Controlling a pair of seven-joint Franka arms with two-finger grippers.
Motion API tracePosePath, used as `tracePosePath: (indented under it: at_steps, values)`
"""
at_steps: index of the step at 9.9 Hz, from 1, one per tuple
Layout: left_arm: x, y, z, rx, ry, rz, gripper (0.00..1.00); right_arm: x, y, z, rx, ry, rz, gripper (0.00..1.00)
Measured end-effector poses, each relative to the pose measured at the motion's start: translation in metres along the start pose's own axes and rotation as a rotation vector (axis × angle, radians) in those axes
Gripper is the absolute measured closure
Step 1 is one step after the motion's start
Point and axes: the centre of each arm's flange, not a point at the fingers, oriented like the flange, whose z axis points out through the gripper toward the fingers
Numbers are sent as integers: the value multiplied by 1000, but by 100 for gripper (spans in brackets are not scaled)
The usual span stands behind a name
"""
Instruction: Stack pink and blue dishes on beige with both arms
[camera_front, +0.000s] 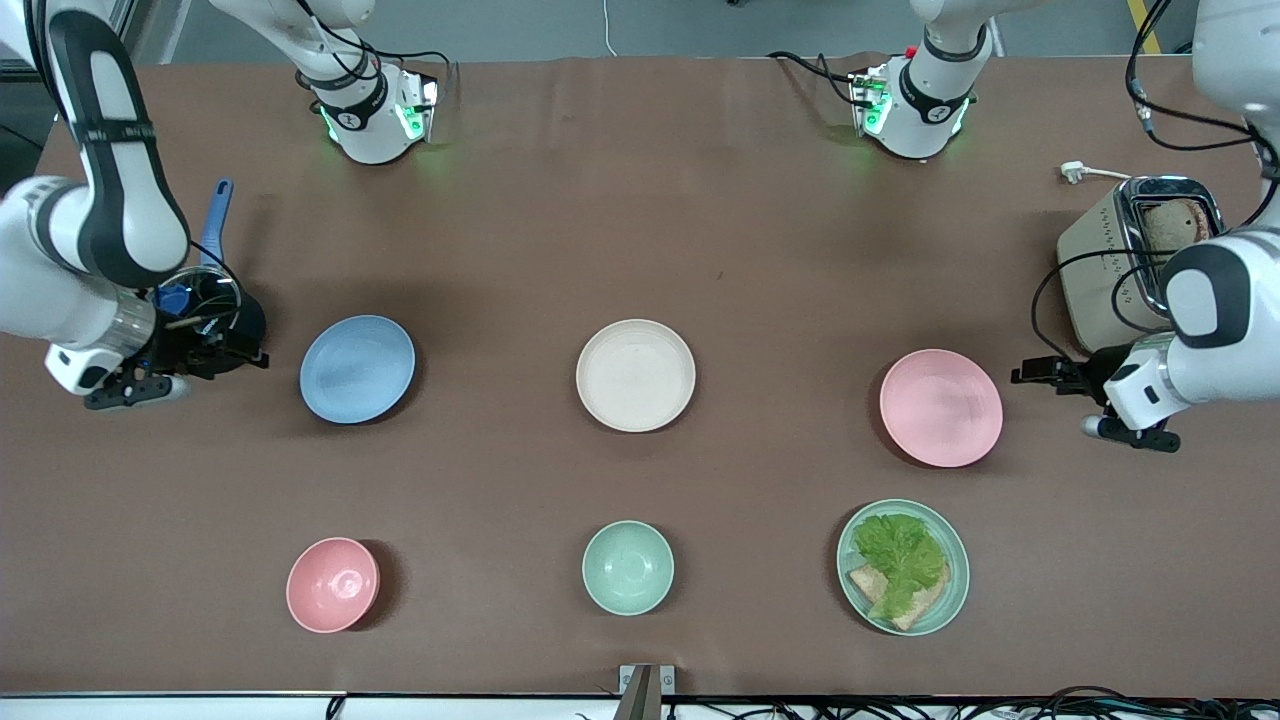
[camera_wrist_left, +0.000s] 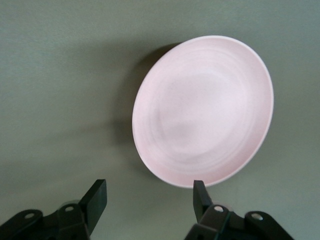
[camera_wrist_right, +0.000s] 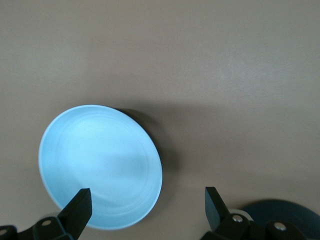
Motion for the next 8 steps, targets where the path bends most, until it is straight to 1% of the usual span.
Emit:
tracePosePath:
  at_steps: [2,3,5,6,8]
  values:
    - [7,-13,28,-10,8,-5,28,-6,10,37,9,32,-21,0]
    - [10,-16,39,-7,13,-7,29,-9,14,52,20,43,-18,0]
    - [15,-21,52,-11,10,-11,36,-17,17,78,72,47,-7,4]
    - [19,-23,55,-13,10,-11,43,-18,19,87,84,52,-13,11]
    - [24,-25,61,-16,7,-11,57,-22,23,102,89,47,-11,18]
